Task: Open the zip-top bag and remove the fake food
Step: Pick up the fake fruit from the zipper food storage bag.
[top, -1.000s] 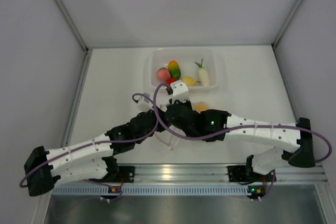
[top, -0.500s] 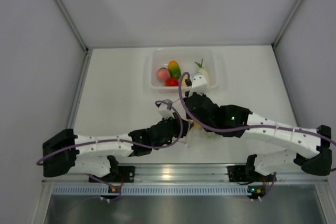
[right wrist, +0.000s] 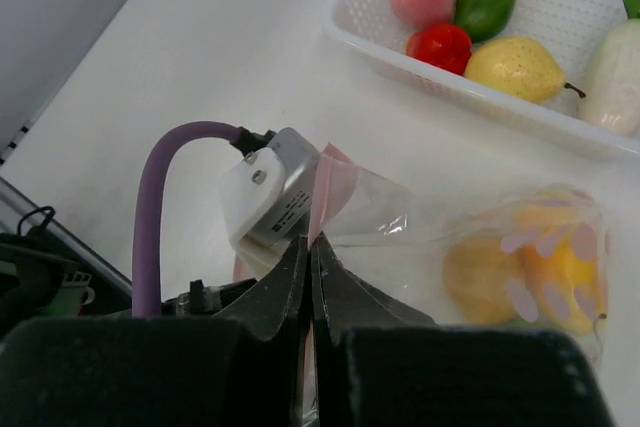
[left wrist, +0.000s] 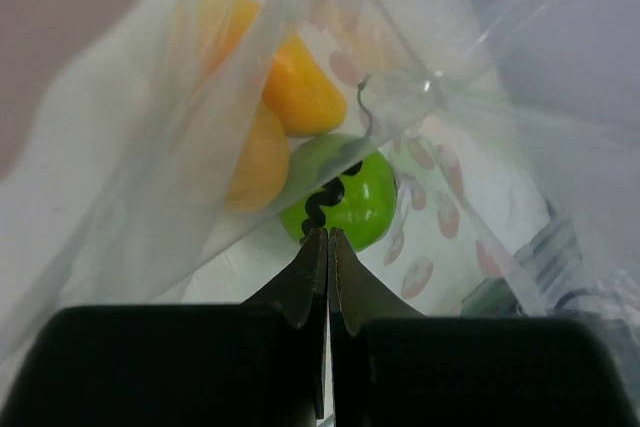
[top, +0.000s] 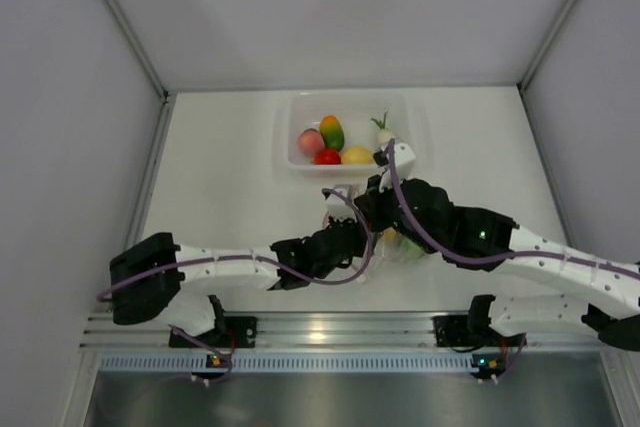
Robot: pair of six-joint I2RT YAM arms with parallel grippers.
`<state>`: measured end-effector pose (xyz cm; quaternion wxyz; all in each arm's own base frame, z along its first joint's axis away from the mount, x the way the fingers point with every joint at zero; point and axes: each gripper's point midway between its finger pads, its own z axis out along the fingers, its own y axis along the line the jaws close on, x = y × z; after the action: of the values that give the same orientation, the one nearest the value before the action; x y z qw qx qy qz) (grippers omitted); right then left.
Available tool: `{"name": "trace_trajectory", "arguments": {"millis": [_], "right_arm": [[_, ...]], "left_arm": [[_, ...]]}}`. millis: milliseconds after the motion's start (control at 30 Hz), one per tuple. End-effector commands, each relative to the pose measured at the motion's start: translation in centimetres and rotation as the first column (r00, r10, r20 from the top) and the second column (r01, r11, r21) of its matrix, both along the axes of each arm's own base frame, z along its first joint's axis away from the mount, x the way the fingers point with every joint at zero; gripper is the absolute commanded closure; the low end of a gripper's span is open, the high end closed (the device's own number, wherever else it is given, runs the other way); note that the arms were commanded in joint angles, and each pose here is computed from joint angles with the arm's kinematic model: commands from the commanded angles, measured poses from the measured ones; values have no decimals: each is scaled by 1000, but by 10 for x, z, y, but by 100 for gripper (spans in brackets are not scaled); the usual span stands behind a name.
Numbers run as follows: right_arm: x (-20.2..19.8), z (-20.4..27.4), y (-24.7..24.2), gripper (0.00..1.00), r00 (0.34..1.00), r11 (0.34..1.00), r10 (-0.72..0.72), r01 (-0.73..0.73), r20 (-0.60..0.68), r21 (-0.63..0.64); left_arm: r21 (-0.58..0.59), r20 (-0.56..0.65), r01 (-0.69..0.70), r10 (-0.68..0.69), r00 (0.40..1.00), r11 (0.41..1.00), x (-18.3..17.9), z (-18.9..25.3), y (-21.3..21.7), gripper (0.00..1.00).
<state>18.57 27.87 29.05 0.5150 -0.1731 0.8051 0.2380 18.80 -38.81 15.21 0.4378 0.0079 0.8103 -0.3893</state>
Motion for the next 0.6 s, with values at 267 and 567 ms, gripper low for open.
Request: {"name": "trace_trajectory", "arguments": {"millis": [267, 567], "right_arm": [[-32, 62, 18, 100, 986, 922, 164, -163, 25, 352], [-22, 31, 16, 100, 996, 919, 73, -44, -60, 393]], "left_arm": [[221, 66, -67, 53, 996, 973, 6, 66, 50, 100], [418, 1, 44, -49, 999, 907, -14, 53, 83, 100]]}}
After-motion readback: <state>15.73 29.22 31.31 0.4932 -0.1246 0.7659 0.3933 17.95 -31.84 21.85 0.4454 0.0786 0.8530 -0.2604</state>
